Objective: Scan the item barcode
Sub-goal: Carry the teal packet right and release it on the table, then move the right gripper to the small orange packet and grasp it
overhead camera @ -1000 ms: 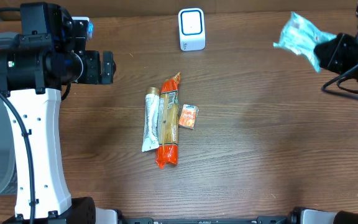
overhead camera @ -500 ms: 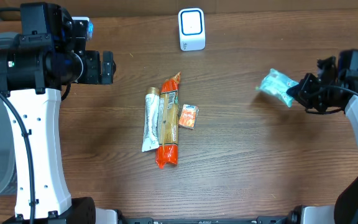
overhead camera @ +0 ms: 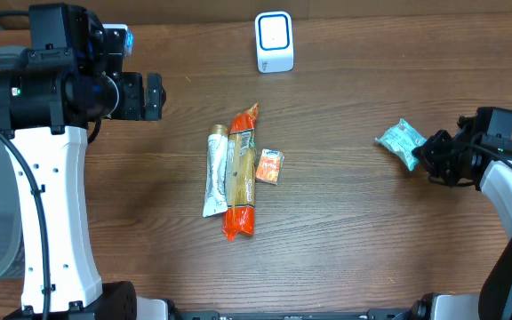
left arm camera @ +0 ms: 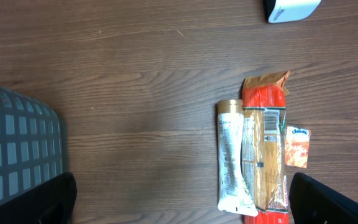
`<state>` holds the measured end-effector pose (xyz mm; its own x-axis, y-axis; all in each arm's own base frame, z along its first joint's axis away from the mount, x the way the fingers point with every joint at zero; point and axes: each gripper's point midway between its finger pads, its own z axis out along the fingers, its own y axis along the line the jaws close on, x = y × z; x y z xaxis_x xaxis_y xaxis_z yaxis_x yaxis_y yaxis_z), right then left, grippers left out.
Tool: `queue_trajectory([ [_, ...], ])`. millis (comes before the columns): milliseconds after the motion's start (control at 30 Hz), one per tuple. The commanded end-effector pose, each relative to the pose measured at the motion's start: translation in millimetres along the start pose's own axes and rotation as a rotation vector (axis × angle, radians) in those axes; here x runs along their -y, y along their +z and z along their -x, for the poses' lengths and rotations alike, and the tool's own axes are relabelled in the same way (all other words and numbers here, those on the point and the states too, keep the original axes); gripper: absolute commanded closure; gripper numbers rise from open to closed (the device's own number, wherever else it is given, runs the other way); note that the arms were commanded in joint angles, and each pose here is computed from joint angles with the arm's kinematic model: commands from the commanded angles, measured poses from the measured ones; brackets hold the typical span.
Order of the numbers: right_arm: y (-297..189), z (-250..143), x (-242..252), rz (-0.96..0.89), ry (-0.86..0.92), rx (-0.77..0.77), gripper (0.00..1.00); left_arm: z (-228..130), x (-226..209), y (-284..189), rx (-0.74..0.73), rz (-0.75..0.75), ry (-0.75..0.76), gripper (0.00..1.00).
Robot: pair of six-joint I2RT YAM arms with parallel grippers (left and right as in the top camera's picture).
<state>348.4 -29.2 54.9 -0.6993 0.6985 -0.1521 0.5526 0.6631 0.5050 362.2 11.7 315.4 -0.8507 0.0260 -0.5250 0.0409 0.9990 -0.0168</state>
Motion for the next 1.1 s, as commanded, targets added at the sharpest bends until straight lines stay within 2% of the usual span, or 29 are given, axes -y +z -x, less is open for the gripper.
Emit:
queue_trajectory([
  [0,-4.9,1.6,5.2,-0.036,0.038,0.028,0.96,4.2,-1.0,-4.7,0.021,0.005,0.012,0.0],
  [100,-5.0,-2.5,9.9,-0.058,0.046,0.014,0.96,4.2,-1.0,-4.7,0.021,0.005,0.012,0.0],
  [267,-5.6,-12.2,15.4,-0.081,0.048,-0.024,0.86,4.2,-1.0,-4.7,0.021,0.005,0.012,0.0],
  [300,-5.8,-14.2,16.5,-0.086,0.036,-0.033,0.83,4.2,-1.0,-4.6,0.02,0.005,0.012,0.0],
  [333,-6.7,-16.7,17.6,-0.093,0.016,-0.046,0.73,4.2,-1.0,-4.7,0.021,0.005,0.012,0.0],
  [367,-7.7,-18.4,18.3,-0.098,0.015,-0.055,0.67,4.2,-1.0,-4.7,0.021,0.005,0.012,0.01],
  [500,-17.5,-22.3,16.3,-0.121,-0.021,-0.097,0.49,4.2,-1.0,-4.7,0.021,0.005,0.012,0.0],
  [700,-47.9,-14.3,-2.5,-0.141,-0.081,-0.129,0.49,4.2,-1.0,-4.7,0.021,0.005,0.012,0.0],
  [867,-78.3,-13.7,-33.2,-0.134,-0.199,-0.16,0.49,4.2,-1.0,-4.7,0.021,0.005,0.012,0.0],
  [1067,-88.5,-36.1,-87.1,-0.041,-0.366,-0.207,0.48,4.2,-1.0,-4.7,0.021,0.005,0.012,0.0],
])
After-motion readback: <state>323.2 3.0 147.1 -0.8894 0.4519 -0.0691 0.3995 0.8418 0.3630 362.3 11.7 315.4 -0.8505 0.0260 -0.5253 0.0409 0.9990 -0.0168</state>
